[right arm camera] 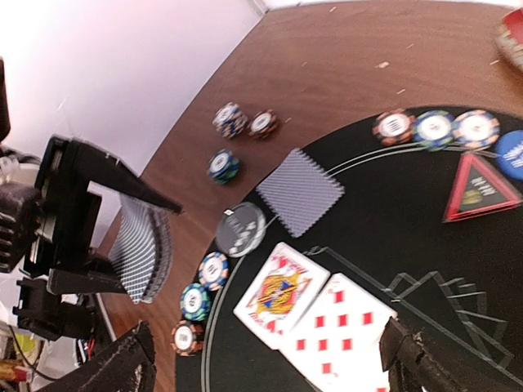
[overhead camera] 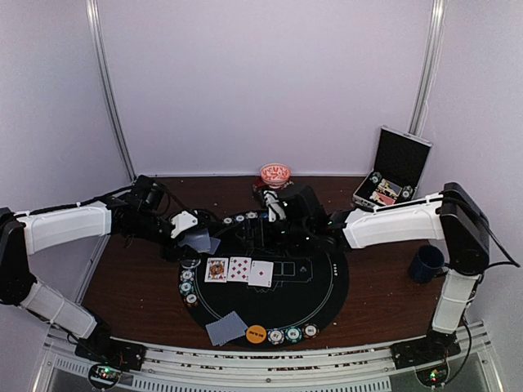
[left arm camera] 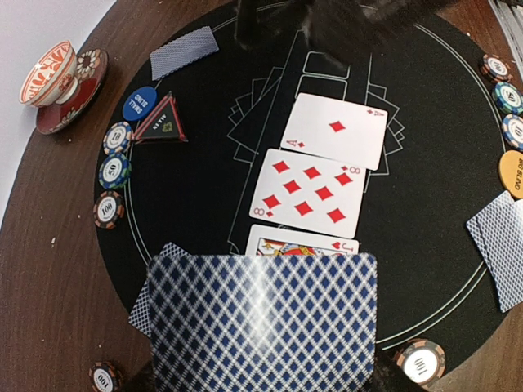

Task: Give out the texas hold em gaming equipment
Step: Pick up the poker card from the face-down deck piles.

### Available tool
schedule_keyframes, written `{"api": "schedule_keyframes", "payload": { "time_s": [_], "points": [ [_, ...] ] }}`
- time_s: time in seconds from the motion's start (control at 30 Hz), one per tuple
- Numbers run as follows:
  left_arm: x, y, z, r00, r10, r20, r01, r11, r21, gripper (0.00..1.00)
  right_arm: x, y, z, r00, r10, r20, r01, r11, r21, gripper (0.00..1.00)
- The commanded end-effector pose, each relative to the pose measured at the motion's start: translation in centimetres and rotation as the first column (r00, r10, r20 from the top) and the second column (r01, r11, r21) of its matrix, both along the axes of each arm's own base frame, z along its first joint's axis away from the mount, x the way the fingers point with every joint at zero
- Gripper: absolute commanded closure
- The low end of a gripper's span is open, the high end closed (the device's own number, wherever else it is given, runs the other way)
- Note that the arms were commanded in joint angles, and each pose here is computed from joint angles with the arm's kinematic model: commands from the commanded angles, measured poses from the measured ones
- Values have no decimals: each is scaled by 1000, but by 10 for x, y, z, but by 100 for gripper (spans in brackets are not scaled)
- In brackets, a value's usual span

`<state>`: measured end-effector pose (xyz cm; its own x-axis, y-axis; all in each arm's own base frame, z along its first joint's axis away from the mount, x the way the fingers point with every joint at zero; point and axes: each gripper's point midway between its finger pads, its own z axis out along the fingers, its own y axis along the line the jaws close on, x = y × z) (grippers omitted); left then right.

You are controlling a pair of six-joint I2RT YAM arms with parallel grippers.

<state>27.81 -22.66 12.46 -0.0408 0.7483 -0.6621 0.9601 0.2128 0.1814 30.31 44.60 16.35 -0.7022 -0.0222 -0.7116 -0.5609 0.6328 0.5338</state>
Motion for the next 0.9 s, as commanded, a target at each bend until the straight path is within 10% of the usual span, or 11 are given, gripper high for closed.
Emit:
{"api": "schedule_keyframes", "payload": {
  "time_s": [0.0, 0.87],
  "points": [
    [3, -4, 11, 999, -13, 40, 14, 999, -33, 38, -15, 47, 22, 994, 108, -8, -106, 982, 156, 4],
    [1, -4, 10, 999, -21, 37, 22, 999, -35, 38, 13, 82, -30, 992, 53, -112, -44, 996, 77, 43]
  ]
}}
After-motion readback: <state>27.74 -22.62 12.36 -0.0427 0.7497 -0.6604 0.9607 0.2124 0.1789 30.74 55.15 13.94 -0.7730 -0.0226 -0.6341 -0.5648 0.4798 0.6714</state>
